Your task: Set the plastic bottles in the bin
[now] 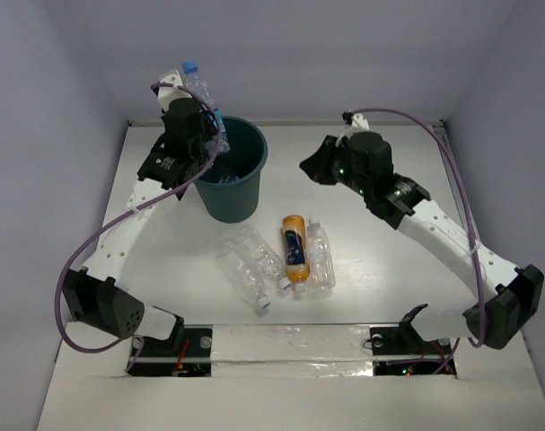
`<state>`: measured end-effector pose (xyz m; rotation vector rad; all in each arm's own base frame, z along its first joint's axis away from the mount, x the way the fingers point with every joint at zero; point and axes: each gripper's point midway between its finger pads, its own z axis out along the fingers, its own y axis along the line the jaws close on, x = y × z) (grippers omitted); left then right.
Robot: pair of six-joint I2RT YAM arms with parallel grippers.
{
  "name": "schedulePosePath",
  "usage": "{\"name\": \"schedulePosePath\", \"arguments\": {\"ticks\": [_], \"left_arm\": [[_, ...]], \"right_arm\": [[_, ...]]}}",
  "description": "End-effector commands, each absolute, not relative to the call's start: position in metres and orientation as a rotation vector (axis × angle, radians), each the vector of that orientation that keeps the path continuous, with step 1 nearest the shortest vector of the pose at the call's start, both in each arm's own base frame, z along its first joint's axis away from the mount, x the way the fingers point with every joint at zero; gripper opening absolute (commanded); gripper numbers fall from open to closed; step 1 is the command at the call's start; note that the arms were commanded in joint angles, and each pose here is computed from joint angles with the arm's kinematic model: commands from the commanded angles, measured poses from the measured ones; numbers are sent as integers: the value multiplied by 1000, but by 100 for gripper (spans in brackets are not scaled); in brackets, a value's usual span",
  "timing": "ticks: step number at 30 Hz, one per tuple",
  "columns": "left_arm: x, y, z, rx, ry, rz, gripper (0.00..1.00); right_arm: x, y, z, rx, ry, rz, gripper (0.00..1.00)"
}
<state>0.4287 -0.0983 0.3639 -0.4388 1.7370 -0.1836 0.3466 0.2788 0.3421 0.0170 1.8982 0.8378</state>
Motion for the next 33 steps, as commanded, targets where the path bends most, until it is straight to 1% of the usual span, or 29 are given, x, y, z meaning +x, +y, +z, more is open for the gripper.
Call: {"name": "schedulePosePath", "arguments": {"ticks": [1,2,3,4,5,6,7,8,9,10,12,13,14,15,17,19,23,24,26,27,30,31,33], "left_arm": [[434,-95,372,-446,1656,-130,29],[433,-101,366,-436,1670,-133,35],[431,-98,360,-444,1674,-119,50],[429,-102,358,-436,1681,-123,58],[428,-101,358,-438,1680,-125,66],[425,-100,364,-442,1669,-135,76],[422,-99,365,-443,1677,-135,79],[419,-98,371,-448,1671,-144,82],[413,-102,386,-443,1650,-174,84],[408,-100,389,-440,1663,-173,85],[392,-98,406,-447,1669,-213,84],[385,-100,409,-448,1679,-242,83],[376,-105,411,-439,1693,-281,80],[359,-113,410,-407,1713,-353,78],[335,-126,386,-401,1797,-429,74],[301,-133,344,-394,1919,-495,71],[236,-153,253,-510,2171,-663,67],[216,-153,219,-532,2256,-682,67],[194,-157,191,-598,2333,-726,68],[181,-154,167,-621,2372,-724,69],[168,-153,138,-664,2425,-730,77],[170,-154,135,-665,2424,-732,81],[168,-161,123,-648,2477,-741,84]], "right_arm": [[334,260,280,-23,2012,695,20],[330,255,266,-27,2049,668,33],[324,251,252,-29,2092,646,39],[317,247,229,-37,2146,626,52],[311,248,217,-52,2182,635,57],[307,247,206,-51,2211,628,62],[305,245,196,-36,2237,618,66],[301,240,181,-26,2269,592,73],[300,235,172,-14,2288,556,75],[299,232,165,1,2307,536,76],[294,222,150,18,2347,480,81],[291,220,145,16,2359,472,82],[288,219,143,12,2363,474,86],[282,218,133,-3,2390,479,88],[276,218,118,-24,2429,475,92],[270,214,103,-31,2466,466,92],[265,219,87,-74,2508,493,92],[266,219,85,-74,2509,485,92],[267,218,77,-71,2527,460,90],[270,217,76,-64,2528,462,90],[277,217,71,-54,2538,447,86],[278,218,70,-56,2541,444,86],[285,215,64,-46,2548,410,84]]}}
